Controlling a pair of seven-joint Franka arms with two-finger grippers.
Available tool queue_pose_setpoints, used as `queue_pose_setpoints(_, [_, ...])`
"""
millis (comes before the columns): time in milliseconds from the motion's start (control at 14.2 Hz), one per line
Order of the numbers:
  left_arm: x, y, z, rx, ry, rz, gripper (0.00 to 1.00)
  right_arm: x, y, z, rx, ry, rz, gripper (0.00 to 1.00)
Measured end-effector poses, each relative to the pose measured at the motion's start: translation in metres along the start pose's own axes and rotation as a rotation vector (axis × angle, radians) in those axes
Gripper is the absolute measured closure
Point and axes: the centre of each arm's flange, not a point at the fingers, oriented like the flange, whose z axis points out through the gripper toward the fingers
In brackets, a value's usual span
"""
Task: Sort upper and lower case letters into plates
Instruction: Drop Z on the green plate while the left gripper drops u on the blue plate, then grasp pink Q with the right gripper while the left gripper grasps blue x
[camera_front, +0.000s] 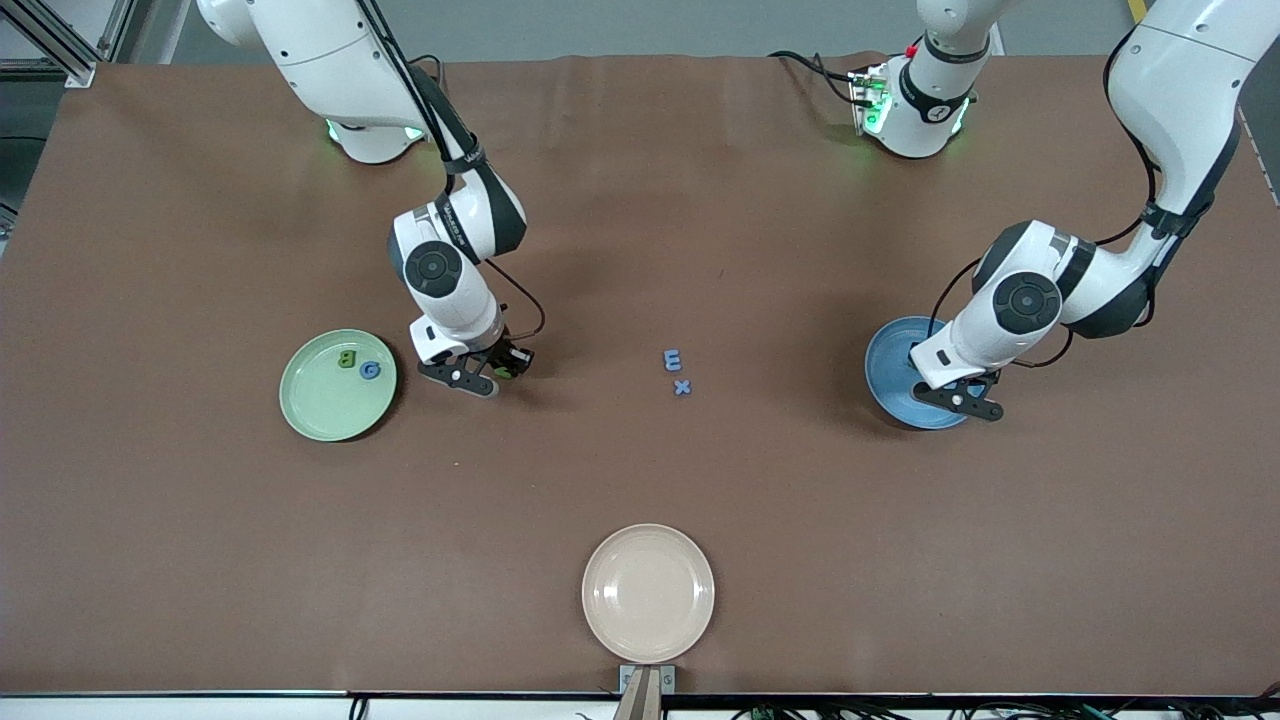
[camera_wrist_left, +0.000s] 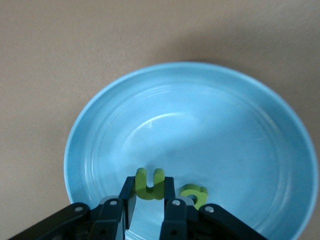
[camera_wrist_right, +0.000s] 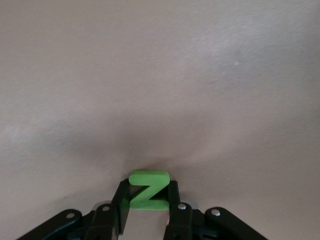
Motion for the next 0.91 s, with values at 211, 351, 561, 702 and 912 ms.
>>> queue_pose_setpoints(211, [-0.002,-0.004,0.010,-0.011,-0.006,0.001,0.74,0.040,0.034,-0.023,-0.043,-0.030,-0.040,0.65])
queue_pose_setpoints(351, [-0.002,-0.003,0.011,-0.016,-0.005,0.002,0.70,0.068,0.068,-0.049,-0.054,-0.055,-0.076,0.65])
queue_pose_setpoints(561, [0.001,-0.002,0.008,-0.017,0.007,0.004,0.55,0.112,0.133,-0.077,-0.052,-0.063,-0.171,0.65])
queue_pose_setpoints(702, [0.007,0.008,-0.001,-0.020,0.026,0.012,0.35,0.136,0.183,-0.080,-0.053,-0.067,-0.225,0.65])
queue_pose_setpoints(912, [0.018,0.046,-0.026,-0.037,0.068,-0.060,0.06,0.152,0.238,-0.072,-0.051,-0.076,-0.251,0.65])
